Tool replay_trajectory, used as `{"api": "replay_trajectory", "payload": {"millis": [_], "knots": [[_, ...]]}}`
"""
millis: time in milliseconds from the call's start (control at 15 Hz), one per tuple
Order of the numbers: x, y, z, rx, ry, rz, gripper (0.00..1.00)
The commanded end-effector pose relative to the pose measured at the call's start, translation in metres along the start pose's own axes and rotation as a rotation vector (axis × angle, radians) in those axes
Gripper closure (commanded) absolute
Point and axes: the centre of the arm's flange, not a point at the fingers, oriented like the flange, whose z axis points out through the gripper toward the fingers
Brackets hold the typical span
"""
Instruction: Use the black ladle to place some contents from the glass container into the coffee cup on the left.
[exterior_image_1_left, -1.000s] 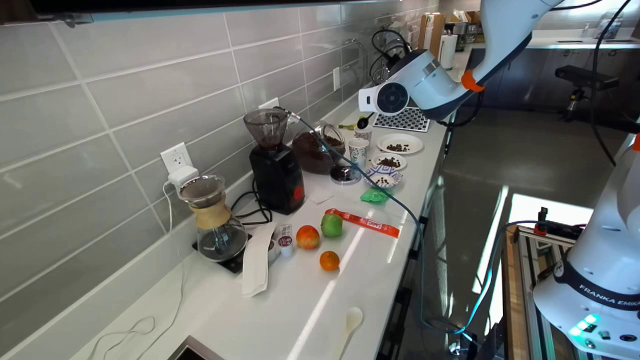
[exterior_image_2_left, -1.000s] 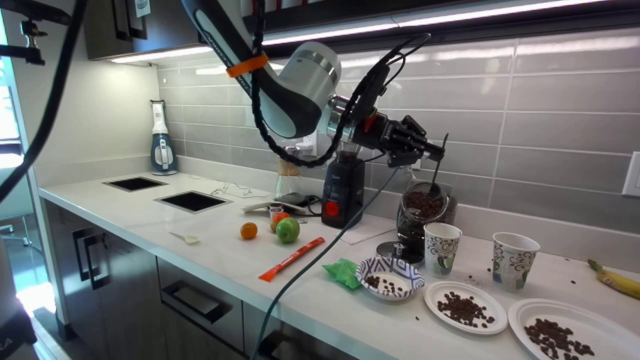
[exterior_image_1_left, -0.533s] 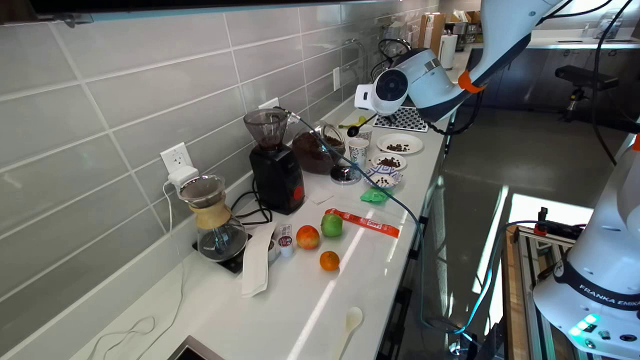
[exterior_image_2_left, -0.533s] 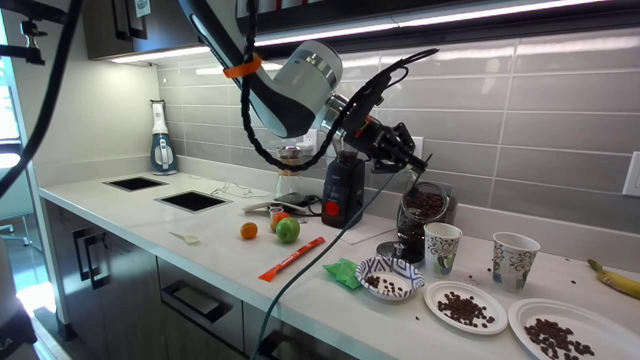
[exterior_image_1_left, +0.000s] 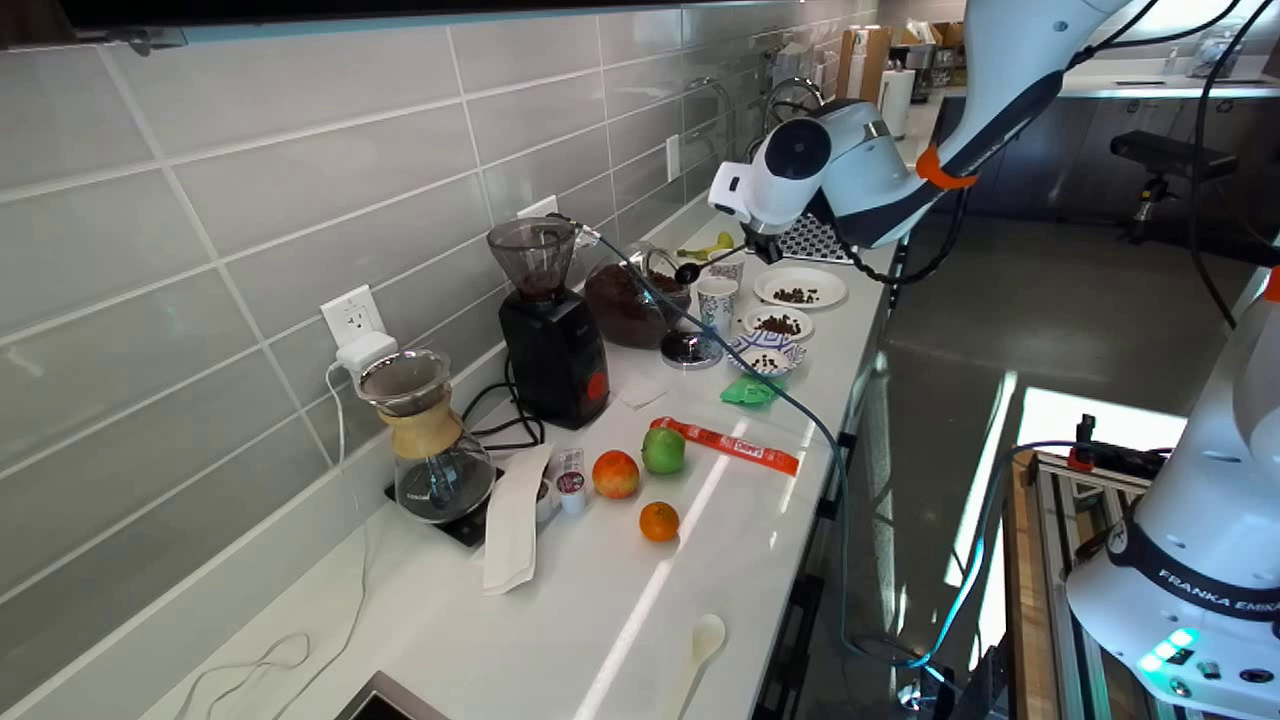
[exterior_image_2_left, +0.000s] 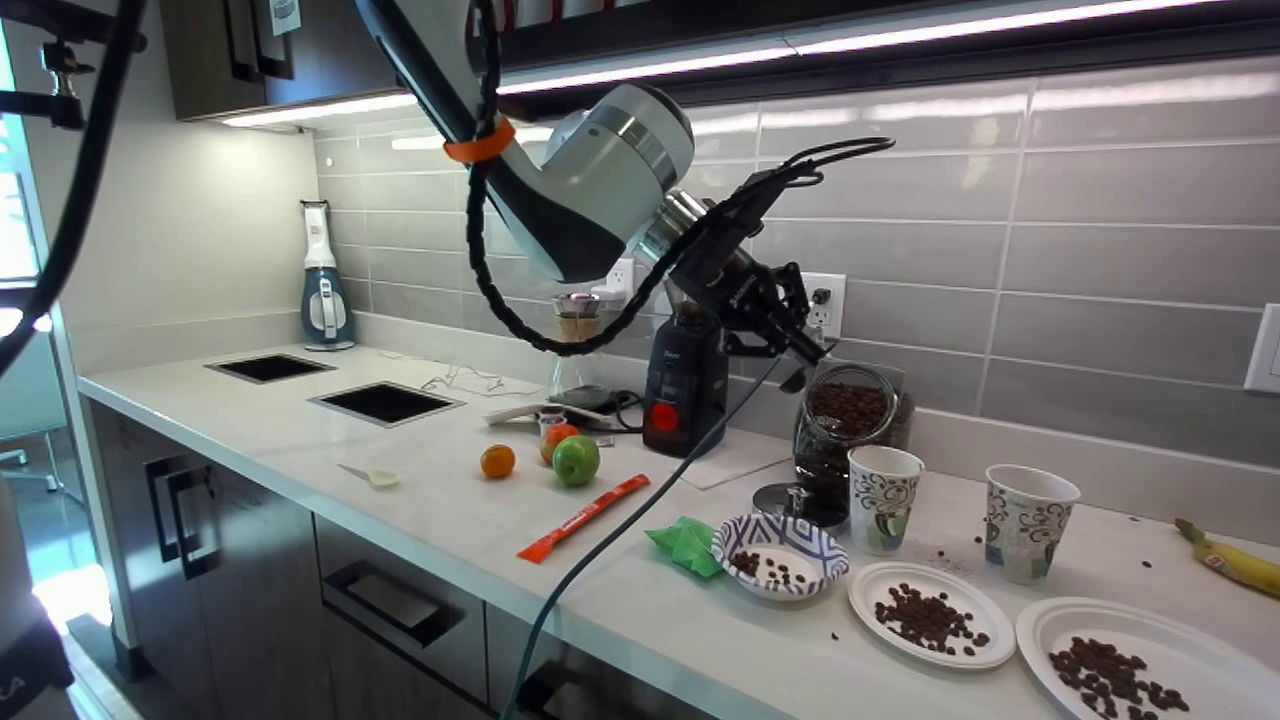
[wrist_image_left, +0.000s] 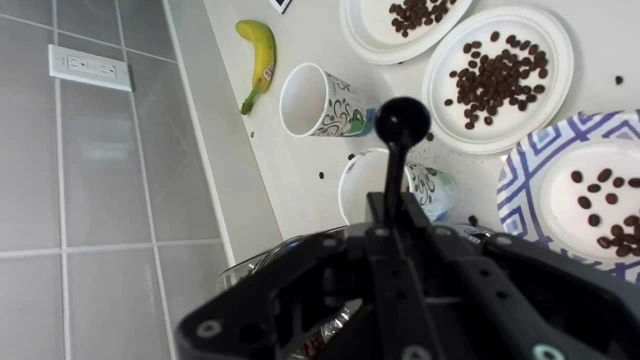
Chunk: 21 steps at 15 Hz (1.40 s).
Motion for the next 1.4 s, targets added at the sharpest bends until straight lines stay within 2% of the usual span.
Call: {"api": "replay_trajectory", "payload": {"millis": [0,333,1000,1333], "knots": [[-0.004,-0.004,0.003,0.064,0.045,0.073,0.98],[0.001,-0.01,0.01,0.181,0.111,0.204,0.98],[0.012,-0.021,0.026,0.352,0.218,0.349,0.98],[0.007,-0.014,0.027,0.347,0.196,0.336,0.98]]}}
